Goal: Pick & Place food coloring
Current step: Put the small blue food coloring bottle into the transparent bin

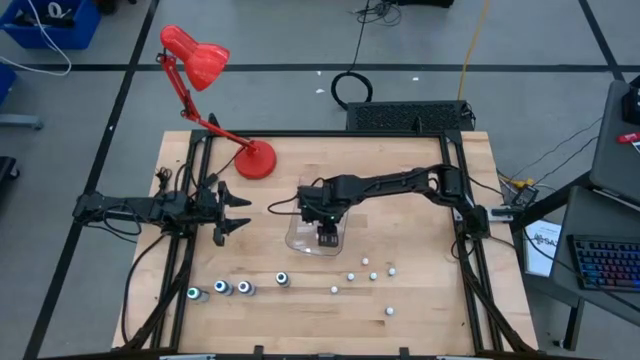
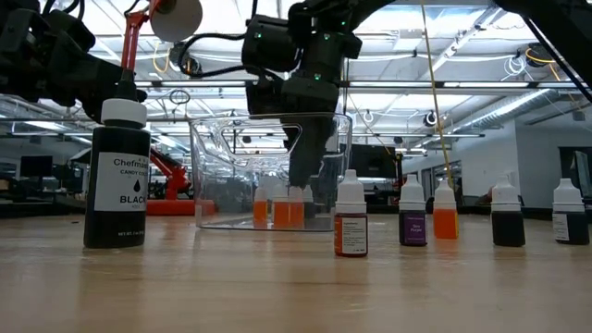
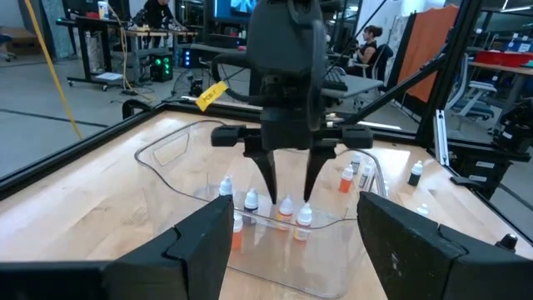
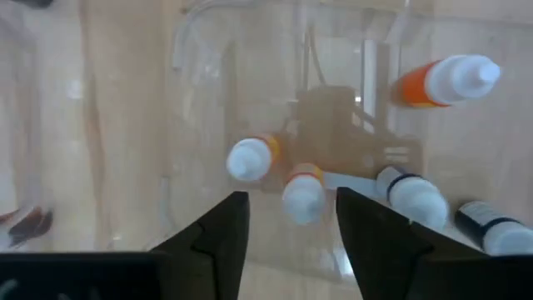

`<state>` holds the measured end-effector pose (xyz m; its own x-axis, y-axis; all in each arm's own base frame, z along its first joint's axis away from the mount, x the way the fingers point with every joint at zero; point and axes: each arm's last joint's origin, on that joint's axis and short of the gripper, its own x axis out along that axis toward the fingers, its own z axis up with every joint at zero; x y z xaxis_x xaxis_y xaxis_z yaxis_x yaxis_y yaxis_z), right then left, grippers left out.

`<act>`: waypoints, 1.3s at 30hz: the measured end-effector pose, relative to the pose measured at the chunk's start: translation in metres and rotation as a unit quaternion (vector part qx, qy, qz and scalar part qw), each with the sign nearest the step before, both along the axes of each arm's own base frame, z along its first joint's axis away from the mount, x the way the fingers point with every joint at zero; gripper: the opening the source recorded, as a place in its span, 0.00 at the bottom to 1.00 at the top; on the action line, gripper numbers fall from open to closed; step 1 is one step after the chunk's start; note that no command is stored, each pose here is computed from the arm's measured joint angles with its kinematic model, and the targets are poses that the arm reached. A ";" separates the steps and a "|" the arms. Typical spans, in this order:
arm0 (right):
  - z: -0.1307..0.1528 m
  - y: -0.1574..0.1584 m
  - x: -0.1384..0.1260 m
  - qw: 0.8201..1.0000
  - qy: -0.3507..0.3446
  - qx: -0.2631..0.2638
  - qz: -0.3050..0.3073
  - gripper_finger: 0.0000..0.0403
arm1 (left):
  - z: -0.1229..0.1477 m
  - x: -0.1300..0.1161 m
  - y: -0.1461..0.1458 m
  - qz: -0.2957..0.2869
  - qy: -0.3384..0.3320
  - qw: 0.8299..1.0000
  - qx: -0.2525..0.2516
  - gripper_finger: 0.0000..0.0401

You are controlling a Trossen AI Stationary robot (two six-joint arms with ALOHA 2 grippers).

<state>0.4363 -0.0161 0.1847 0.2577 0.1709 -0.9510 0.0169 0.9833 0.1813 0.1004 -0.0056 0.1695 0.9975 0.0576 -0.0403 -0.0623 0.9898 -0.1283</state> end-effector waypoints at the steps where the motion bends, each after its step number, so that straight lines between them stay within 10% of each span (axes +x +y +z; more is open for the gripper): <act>1: 0.002 0.002 0.000 1.000 -0.002 0.000 0.001 0.43 | 0.000 0.000 0.000 0.000 0.000 1.000 0.000 0.63; 19: 0.126 0.038 -0.088 0.982 0.030 0.009 -0.189 0.41 | 0.000 0.000 0.000 0.000 0.000 1.000 0.000 0.63; 39: 0.033 0.143 -0.173 0.937 0.135 -0.006 -0.324 0.41 | 0.000 0.000 0.000 0.000 0.000 1.000 0.000 0.63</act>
<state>0.2635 0.1270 0.2176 0.0539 0.0506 -0.9973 0.6537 0.7532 0.0735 0.1004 -0.0056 0.1695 0.9976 0.0573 -0.0401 -0.0620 0.9898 -0.1284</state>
